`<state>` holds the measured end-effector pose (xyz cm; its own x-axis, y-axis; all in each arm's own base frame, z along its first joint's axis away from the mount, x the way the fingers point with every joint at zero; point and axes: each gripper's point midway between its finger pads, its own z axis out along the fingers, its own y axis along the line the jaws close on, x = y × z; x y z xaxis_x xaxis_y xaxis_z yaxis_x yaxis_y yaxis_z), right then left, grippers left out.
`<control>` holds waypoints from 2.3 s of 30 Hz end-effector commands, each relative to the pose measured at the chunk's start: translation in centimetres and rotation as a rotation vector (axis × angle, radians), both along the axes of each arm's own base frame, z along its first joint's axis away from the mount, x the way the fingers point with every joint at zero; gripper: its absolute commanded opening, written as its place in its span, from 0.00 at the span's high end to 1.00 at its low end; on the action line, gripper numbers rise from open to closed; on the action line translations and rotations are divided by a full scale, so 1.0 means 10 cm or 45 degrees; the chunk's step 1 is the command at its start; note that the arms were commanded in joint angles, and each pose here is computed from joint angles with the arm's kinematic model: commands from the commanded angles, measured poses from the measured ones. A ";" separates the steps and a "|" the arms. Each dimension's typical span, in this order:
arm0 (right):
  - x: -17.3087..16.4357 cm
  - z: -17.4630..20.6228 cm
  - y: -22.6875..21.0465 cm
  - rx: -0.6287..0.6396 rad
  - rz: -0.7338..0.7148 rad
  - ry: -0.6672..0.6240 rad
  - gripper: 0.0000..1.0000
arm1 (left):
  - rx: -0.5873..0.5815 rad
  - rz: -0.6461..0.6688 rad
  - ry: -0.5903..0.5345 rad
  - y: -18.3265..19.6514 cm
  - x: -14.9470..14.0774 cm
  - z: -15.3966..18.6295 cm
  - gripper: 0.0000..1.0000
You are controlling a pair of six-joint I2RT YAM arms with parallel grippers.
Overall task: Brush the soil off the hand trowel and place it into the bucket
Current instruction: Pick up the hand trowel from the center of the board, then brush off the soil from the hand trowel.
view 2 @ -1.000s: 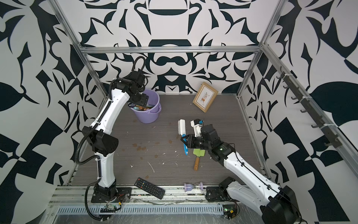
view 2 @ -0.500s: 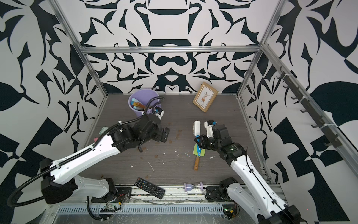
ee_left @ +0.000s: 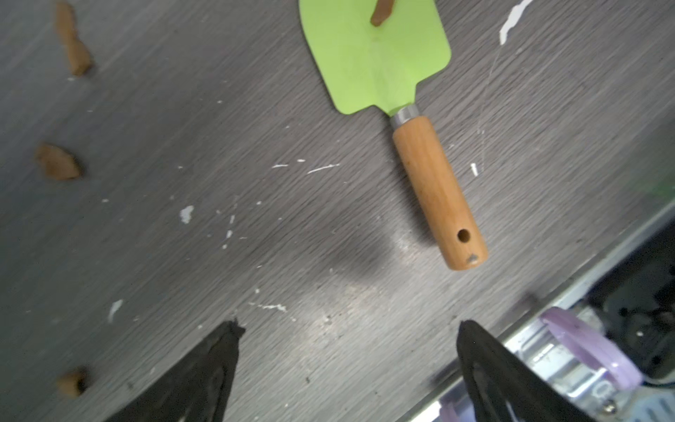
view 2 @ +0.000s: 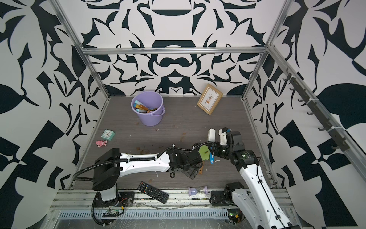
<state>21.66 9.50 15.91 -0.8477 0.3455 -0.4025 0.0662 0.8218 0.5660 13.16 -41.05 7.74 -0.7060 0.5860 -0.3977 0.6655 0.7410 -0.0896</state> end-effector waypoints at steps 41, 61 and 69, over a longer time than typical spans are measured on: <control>0.08 0.33 -0.12 0.046 -0.071 -0.167 1.00 | 0.210 0.044 0.035 -0.17 0.37 -0.44 0.93; 0.11 0.77 0.43 0.396 0.210 -0.197 1.00 | -0.197 0.198 0.260 1.64 0.63 1.28 1.00; 0.12 1.06 1.06 0.451 0.452 -0.236 1.00 | -0.609 0.257 0.422 1.85 0.54 1.86 1.00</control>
